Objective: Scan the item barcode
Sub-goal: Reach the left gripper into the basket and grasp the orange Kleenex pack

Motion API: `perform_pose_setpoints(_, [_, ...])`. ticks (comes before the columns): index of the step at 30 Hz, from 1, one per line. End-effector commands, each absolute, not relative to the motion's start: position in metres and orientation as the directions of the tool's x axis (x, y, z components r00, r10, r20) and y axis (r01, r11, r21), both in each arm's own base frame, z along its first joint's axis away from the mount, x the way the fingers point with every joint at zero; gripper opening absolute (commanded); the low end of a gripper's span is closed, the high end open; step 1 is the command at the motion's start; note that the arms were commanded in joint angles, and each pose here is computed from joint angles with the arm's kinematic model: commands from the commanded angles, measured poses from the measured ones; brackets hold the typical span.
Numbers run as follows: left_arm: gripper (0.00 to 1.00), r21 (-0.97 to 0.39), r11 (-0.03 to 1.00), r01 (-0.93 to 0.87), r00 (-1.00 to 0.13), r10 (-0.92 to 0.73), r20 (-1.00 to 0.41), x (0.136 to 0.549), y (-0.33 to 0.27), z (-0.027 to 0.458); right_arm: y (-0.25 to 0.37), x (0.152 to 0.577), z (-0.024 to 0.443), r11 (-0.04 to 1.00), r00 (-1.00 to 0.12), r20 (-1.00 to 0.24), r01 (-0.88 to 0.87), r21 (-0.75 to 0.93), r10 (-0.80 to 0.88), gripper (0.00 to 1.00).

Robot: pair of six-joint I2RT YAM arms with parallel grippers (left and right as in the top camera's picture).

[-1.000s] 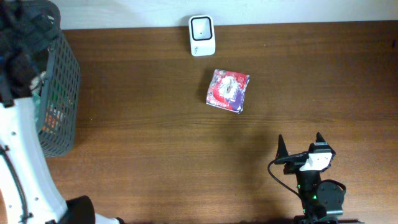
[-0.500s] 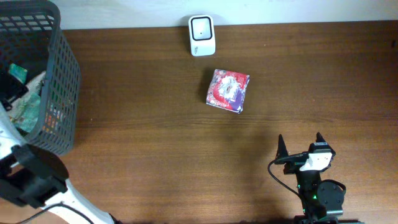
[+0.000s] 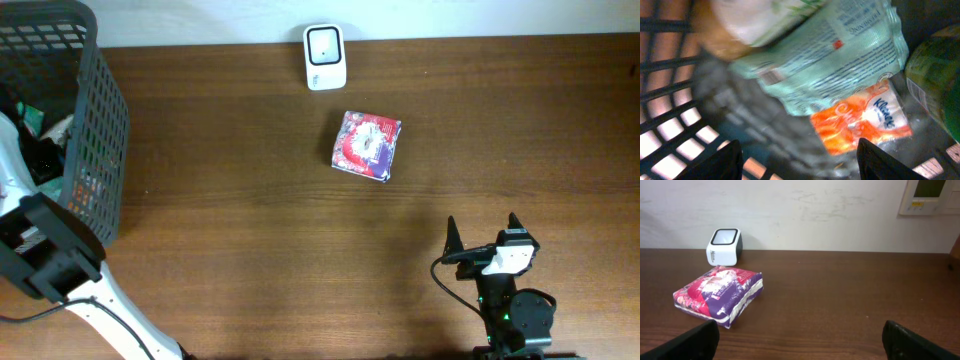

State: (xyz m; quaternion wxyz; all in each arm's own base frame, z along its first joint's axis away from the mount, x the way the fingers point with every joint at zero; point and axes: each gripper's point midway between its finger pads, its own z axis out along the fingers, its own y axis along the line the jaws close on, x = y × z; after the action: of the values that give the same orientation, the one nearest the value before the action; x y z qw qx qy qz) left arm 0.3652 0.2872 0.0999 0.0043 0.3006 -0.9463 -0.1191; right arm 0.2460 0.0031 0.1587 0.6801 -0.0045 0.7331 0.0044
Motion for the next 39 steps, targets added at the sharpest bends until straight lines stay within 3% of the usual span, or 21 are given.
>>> perform_pose_setpoints(1, [0.73,0.178,0.85,-0.496,-0.863,-0.505,0.0,0.368,0.281,0.076,0.001,0.246,0.155,1.0,-0.08,-0.997,0.0,0.004,0.004,0.99])
perform_pose_setpoints(4, [0.73,0.179,0.862,-0.475,-0.876,-0.481,-0.006,0.372,0.284,0.072,0.001,0.246,0.155,1.0,-0.08,-0.997,0.0,0.004,0.004,0.99])
perform_pose_setpoints(6, [0.68,0.183,0.865,-0.467,-0.883,-0.469,-0.036,0.379,0.289,0.071,0.001,0.246,0.155,1.0,-0.08,-0.997,-0.001,0.004,0.004,0.99])
perform_pose_setpoints(14, [0.66,0.181,0.876,-0.446,-0.887,-0.46,0.041,0.375,0.288,0.035,0.001,0.246,0.155,1.0,-0.08,-0.997,-0.001,0.004,0.004,0.99])
perform_pose_setpoints(15, [0.63,0.199,0.873,-0.444,-0.887,-0.461,0.042,0.374,0.291,0.036,0.001,0.246,0.155,1.0,-0.08,-0.997,-0.001,0.004,0.004,0.99])
perform_pose_setpoints(19, [0.14,0.226,0.868,-0.443,-0.886,-0.462,0.04,0.372,0.295,0.039,0.001,0.246,0.155,1.0,-0.08,-0.997,-0.001,0.004,0.004,0.99])
perform_pose_setpoints(21, [0.0,0.227,0.865,-0.448,-0.884,-0.467,0.033,0.373,0.296,0.047,0.001,0.246,0.155,1.0,-0.08,-0.997,-0.001,0.004,0.004,0.99])
perform_pose_setpoints(26, [0.0,0.219,0.785,-0.58,-0.814,-0.566,-0.126,0.388,0.307,0.117,0.001,0.246,0.155,1.0,-0.08,-0.997,-0.001,0.004,0.004,0.99])
perform_pose_setpoints(29, [0.0,0.18,0.79,-0.586,-0.81,-0.563,-0.168,0.393,0.303,0.136,0.001,0.246,0.155,1.0,-0.08,-0.997,-0.001,0.004,0.004,0.99])
perform_pose_setpoints(30, [0.04,0.137,0.8,-0.584,-0.81,-0.562,-0.167,0.398,0.297,0.135,0.001,0.246,0.155,1.0,-0.08,-0.997,0.0,0.004,0.004,0.99])
perform_pose_setpoints(33, [0.45,0.055,0.886,-0.461,-0.884,-0.452,-0.118,0.405,0.281,0.111,0.001,0.246,0.155,1.0,-0.08,-0.997,-0.001,0.004,0.004,0.98])
perform_pose_setpoints(34, [0.52,0.057,0.902,-0.428,-0.901,-0.421,-0.099,0.403,0.28,0.101,0.001,0.246,0.155,1.0,-0.08,-0.997,0.0,0.004,0.004,0.99])
perform_pose_setpoints(39, [0.55,0.198,0.926,-0.323,-0.944,-0.33,0.003,0.381,0.298,0.054,0.001,0.246,0.155,1.0,-0.08,-0.997,-0.001,0.004,0.004,0.99])
